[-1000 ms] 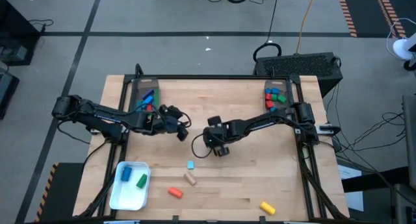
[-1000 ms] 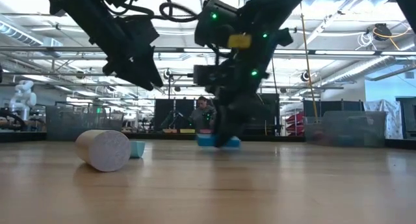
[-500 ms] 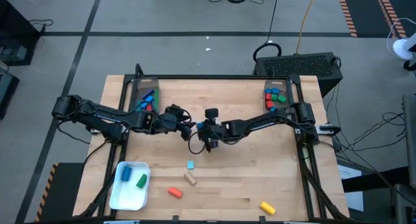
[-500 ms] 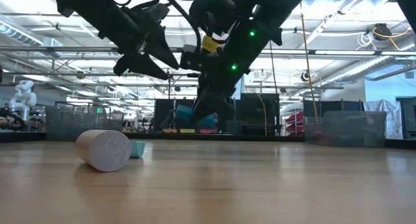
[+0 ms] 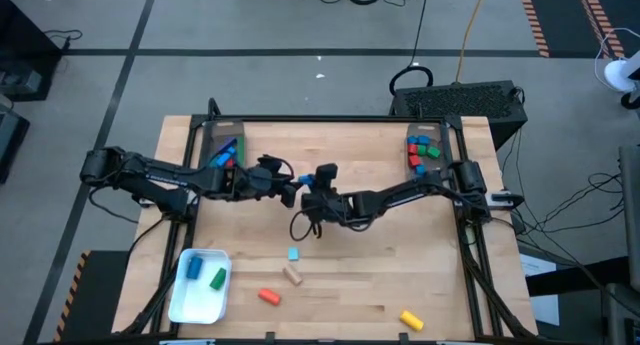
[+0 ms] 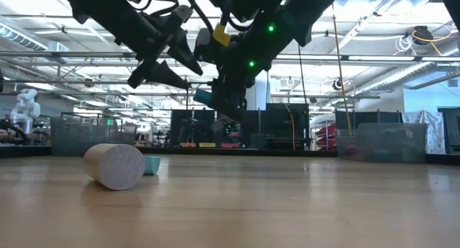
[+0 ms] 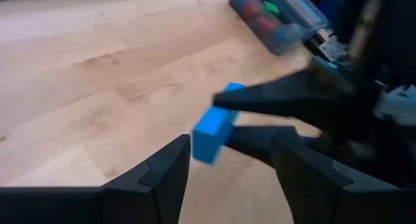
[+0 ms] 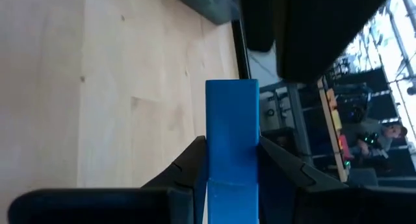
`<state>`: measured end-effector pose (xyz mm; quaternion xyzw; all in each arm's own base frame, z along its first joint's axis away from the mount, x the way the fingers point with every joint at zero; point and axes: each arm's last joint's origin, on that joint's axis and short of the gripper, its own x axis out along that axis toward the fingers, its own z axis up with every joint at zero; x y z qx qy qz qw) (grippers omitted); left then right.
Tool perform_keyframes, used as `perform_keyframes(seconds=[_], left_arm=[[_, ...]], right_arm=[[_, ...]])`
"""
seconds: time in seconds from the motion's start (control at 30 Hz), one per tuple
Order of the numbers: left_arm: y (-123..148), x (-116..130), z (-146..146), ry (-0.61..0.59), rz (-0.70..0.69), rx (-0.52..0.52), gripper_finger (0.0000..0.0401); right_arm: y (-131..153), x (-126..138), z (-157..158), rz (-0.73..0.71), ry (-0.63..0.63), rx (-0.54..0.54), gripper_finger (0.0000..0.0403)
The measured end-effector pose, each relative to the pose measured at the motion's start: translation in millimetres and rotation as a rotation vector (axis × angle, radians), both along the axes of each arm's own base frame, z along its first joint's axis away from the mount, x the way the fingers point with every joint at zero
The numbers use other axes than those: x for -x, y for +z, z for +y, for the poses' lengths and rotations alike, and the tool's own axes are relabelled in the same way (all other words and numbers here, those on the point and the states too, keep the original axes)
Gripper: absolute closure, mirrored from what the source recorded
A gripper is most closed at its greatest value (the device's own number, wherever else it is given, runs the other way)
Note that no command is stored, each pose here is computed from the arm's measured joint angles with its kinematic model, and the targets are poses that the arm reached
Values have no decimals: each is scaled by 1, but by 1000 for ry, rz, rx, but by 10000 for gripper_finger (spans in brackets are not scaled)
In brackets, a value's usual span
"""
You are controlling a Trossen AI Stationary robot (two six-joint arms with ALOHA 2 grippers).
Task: Sort blocks by size
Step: Put the blue rectangular block into the left black bin
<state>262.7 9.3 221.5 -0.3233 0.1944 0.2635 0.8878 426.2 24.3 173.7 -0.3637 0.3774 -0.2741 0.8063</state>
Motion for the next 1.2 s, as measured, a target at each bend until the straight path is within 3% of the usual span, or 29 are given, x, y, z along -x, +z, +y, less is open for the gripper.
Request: perform_keyframes(seconds=[0.53, 0.63, 0.93, 1.07, 1.2], left_arm=[[-2, 1, 2, -42, 53, -56, 188], [-2, 1, 2, -46, 56, -62, 208], [-1, 1, 2, -49, 43, -71, 319], [0, 0, 2, -54, 41, -86, 328], [0, 0, 2, -61, 45, -105, 304]], right_arm=[[9, -5, 10, -62, 45, 33, 310], [9, -5, 10, -57, 39, 44, 310], [11, -6, 10, -58, 35, 80, 309], [12, -6, 10, -55, 40, 89, 309], [14, -7, 10, -67, 48, 97, 309]])
